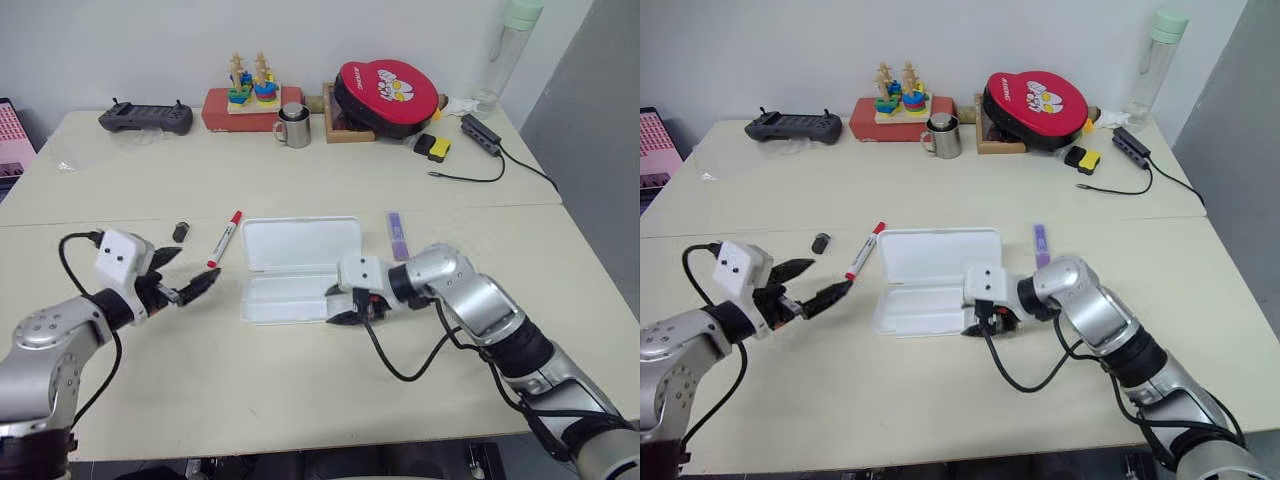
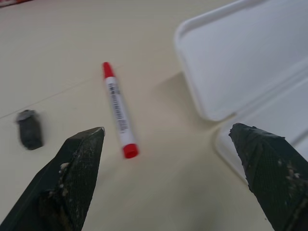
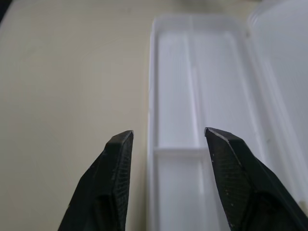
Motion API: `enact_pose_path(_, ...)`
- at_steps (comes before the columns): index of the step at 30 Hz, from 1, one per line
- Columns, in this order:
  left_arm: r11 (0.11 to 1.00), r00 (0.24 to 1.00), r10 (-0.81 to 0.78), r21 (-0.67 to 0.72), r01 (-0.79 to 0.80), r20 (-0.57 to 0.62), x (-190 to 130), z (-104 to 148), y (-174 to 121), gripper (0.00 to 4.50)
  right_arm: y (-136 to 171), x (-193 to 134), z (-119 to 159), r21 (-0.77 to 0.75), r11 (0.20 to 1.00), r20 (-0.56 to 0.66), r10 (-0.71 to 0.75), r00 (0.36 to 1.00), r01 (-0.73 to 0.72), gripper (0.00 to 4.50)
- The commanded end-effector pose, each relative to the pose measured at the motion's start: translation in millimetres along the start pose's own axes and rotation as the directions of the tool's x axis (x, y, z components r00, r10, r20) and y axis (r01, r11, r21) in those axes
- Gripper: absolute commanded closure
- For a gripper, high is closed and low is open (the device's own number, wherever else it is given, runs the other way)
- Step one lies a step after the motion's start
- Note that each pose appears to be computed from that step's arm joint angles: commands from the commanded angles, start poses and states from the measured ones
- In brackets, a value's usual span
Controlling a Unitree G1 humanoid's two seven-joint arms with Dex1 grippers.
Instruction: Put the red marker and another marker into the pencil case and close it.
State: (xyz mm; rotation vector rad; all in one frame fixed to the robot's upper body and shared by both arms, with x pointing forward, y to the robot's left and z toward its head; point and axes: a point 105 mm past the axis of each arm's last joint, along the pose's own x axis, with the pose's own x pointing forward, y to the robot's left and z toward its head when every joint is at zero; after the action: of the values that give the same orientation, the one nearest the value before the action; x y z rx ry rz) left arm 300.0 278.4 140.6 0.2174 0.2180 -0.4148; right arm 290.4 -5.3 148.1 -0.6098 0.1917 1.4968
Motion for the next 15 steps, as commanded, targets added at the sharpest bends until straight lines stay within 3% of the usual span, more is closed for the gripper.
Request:
enact_pose_path(1, 0.999, 0.997, 0.032, -0.001, -0.032, -0.073, 11, -9, 7, 0.00, -12, -20, 50, -0.020, 0.998, 0.179, -0.062, 0.982, 0.067, 1.00)
enact_pose_path(5, 1.000, 0.993, 0.009, -0.007, -0.010, -0.117, 25, -17, 5, 0.00, -31, -35, 77, -0.001, 0.986, 0.262, -0.160, 0.952, 0.166, 0.07)
enact_pose_path(15, 0.998, 0.985, 0.011, -0.054, -0.020, -0.173, 59, -28, 8, 0.00, -48, -54, 98, 0.057, 0.965, 0.329, -0.259, 0.908, 0.254, 0.01)
